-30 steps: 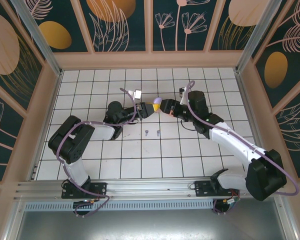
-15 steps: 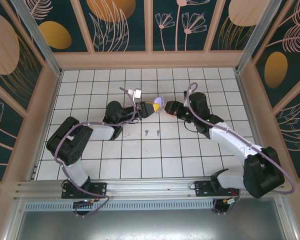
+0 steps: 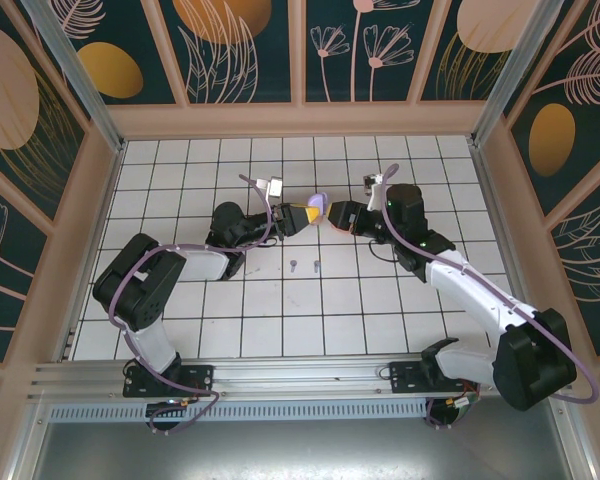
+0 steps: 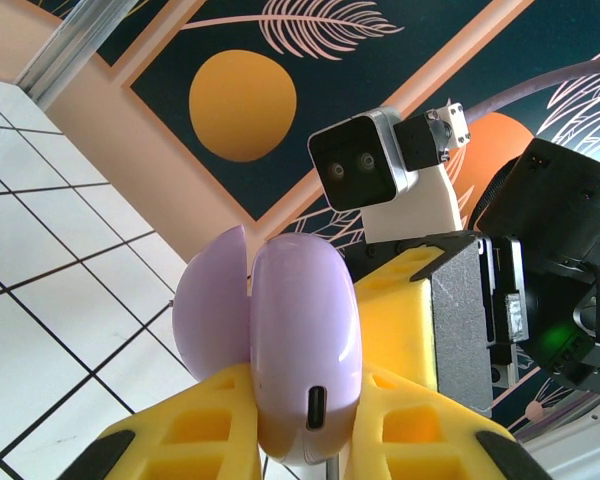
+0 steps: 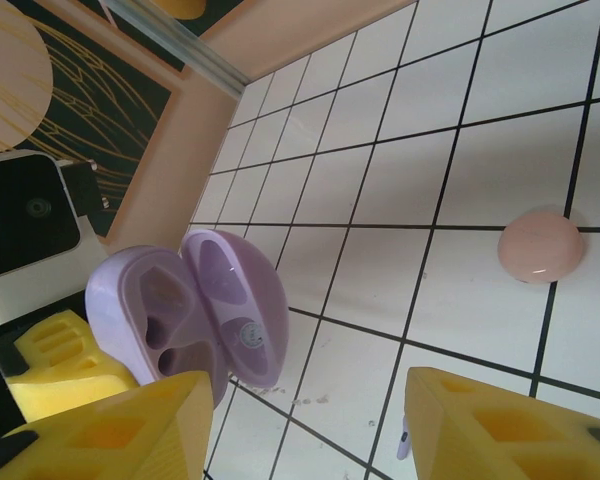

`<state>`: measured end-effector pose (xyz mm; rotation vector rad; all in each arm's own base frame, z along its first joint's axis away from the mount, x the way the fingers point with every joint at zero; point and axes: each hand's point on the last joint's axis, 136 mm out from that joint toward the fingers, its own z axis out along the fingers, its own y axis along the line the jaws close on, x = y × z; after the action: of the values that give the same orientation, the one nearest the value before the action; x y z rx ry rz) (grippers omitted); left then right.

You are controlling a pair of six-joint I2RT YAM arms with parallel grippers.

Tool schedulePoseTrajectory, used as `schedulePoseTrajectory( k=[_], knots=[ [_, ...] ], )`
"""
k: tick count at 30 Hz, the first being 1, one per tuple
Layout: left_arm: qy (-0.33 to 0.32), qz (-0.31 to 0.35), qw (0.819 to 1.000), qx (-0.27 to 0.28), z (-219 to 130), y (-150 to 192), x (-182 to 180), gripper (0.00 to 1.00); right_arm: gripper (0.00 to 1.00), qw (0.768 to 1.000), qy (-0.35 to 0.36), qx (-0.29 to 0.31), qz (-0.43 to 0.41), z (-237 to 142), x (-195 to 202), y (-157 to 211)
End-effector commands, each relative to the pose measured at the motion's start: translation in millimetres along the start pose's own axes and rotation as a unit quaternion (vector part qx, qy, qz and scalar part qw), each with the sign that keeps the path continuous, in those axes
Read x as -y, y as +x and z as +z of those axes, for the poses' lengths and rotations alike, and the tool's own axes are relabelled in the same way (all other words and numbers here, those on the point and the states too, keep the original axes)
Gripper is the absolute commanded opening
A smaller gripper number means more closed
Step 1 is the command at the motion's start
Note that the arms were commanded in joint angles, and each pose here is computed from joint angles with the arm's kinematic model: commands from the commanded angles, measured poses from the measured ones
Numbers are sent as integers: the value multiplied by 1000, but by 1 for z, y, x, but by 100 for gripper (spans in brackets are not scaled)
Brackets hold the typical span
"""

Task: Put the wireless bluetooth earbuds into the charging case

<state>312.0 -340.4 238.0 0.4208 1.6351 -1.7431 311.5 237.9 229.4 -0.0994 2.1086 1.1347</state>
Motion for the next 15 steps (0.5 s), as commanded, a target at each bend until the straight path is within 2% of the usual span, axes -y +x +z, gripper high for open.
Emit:
schedulePoseTrajectory(
  k=[1, 15],
  knots=[
    [43, 34, 998, 13, 2, -17, 31, 0, 52, 999, -28, 8, -22, 1, -12, -7],
    [47, 33, 998, 11, 2, -17, 35, 0, 47, 999, -34, 5, -18, 14, -14, -15]
  ],
)
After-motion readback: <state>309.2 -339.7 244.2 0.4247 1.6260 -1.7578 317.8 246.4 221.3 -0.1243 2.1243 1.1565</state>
